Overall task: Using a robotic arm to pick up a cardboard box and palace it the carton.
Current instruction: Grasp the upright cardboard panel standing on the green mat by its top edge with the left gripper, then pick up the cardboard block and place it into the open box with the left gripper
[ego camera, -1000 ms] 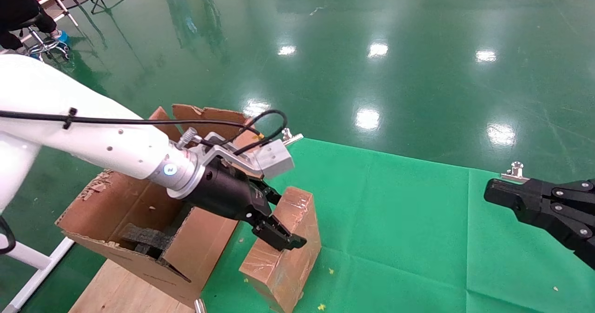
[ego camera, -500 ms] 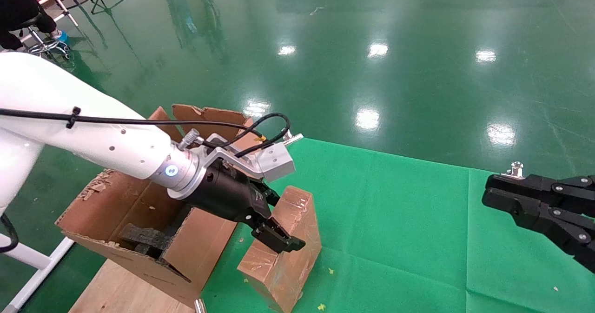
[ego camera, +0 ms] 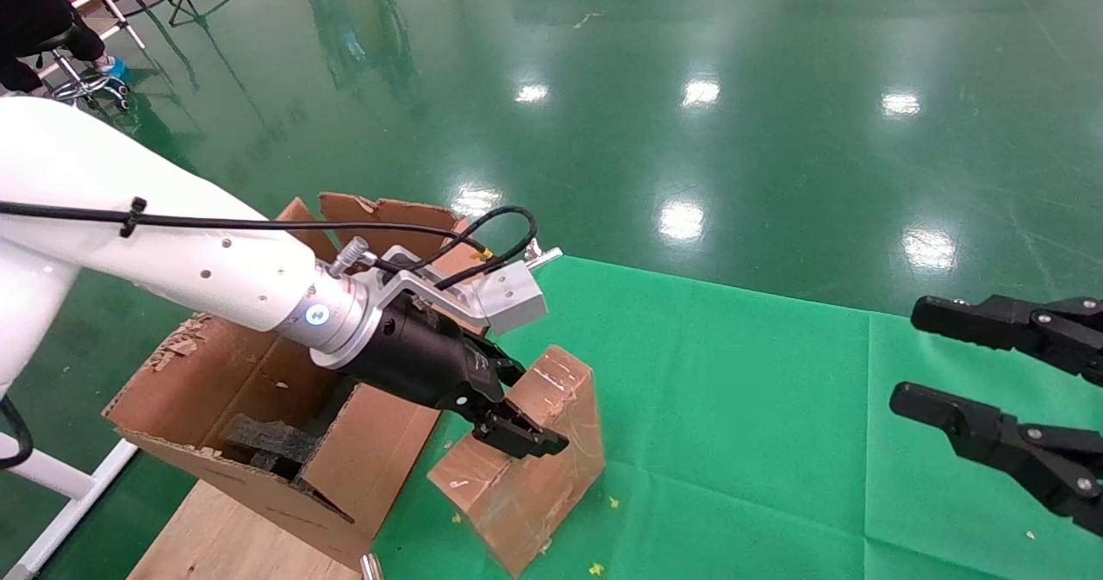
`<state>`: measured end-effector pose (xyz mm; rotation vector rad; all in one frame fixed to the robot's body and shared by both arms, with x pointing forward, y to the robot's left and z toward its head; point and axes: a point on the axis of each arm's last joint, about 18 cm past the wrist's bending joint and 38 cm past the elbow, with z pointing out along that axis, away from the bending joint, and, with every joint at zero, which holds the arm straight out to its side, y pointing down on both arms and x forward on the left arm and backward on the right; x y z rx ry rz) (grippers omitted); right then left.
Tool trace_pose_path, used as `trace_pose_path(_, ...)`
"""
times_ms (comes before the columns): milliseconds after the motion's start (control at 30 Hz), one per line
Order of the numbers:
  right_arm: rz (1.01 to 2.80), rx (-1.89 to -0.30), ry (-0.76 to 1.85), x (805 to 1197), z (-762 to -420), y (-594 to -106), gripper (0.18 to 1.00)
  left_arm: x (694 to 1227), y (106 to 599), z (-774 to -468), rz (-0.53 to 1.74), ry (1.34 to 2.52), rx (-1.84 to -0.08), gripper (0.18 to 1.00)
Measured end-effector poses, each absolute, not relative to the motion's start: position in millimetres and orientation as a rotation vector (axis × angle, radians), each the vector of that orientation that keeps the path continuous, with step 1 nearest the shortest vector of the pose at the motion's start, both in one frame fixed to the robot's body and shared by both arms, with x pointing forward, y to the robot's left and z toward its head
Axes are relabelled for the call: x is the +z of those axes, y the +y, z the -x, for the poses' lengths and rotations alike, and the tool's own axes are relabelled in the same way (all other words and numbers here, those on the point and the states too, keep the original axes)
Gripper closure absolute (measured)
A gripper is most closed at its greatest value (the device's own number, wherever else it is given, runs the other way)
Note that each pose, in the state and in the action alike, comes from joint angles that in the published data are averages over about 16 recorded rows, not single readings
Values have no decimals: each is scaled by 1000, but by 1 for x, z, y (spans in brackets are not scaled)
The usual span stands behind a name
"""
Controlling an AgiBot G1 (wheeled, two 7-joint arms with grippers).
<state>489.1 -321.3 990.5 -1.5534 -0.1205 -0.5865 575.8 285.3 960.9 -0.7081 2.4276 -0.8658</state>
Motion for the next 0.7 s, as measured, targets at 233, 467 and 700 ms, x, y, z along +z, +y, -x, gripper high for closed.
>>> trace_pose_path(233, 1553, -586, -120, 990, -489, -321, 600, 966, 287, -576, 701, 2419, -879, 549)
trace_pose_path(467, 1553, -586, -120, 990, -489, -321, 431, 997, 301, -570, 669, 2341, -962, 700)
trace_pose_path(700, 1553, -586, -120, 990, -489, -321, 303, 1065, 350, -553, 645, 2121, -1021, 776)
